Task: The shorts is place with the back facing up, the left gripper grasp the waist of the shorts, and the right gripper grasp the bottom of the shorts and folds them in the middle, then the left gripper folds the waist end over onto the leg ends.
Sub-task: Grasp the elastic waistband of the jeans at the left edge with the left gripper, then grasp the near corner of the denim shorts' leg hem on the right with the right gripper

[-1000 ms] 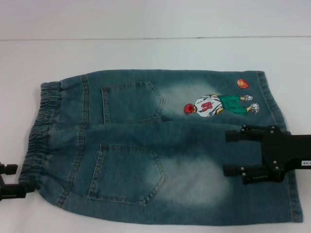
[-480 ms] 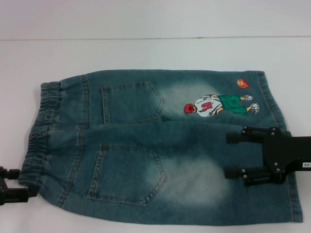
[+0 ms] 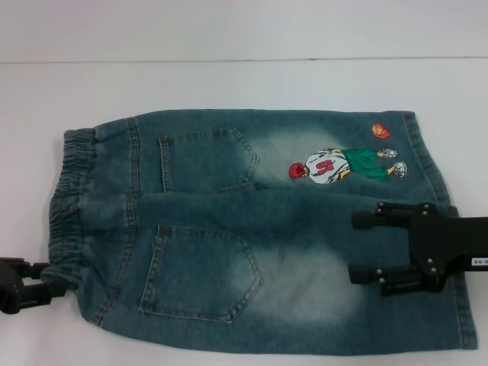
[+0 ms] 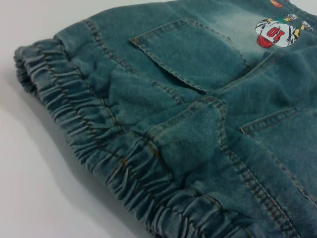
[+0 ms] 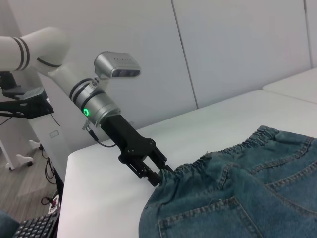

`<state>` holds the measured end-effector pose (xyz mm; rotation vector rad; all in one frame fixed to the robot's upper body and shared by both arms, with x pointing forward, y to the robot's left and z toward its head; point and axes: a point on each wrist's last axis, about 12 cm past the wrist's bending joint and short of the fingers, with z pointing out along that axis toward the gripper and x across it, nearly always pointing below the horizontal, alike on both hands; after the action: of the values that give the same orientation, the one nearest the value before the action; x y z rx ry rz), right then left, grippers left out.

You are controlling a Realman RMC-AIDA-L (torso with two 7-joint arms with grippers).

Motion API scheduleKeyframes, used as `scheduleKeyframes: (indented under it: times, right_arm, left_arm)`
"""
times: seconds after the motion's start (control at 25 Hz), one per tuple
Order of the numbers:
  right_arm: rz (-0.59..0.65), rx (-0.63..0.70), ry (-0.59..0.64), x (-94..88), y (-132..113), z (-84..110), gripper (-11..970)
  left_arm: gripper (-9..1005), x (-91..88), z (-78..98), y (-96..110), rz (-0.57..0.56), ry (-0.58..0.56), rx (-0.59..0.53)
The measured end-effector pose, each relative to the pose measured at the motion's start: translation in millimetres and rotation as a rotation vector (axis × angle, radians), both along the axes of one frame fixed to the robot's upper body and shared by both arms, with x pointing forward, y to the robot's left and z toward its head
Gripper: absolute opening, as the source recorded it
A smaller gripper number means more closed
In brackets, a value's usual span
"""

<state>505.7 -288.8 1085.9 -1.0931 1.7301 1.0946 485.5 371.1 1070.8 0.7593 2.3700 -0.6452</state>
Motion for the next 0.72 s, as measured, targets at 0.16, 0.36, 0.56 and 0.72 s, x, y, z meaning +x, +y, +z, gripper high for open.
scheduleKeyframes:
  times: [0.16, 0.36, 0.56, 0.72]
  right_arm:
    - [-0.004, -0.001, 0.004, -1.2, -0.9, -1.1, 902]
    - [-0.007, 0.000, 0.006, -2.0, -1.5, -1.6, 891]
    - [-0.008, -0.003, 0.007, -1.9, -1.6, -1.8, 879]
    - [-0.036, -0.024, 0.026, -0.9, -10.6, 0.9, 870]
  left_arm:
    - [621, 2.8, 0.3, -2.6, -0.015, 0.009, 0.002]
    - [431, 5.5, 0.7, -4.6, -0.022, 0.007, 0.006]
    - [123, 9.8, 3.4, -6.0, -0.010, 0.021, -0.005]
    - [87, 11.3, 3.8, -6.9, -0.009, 0.020, -0.005]
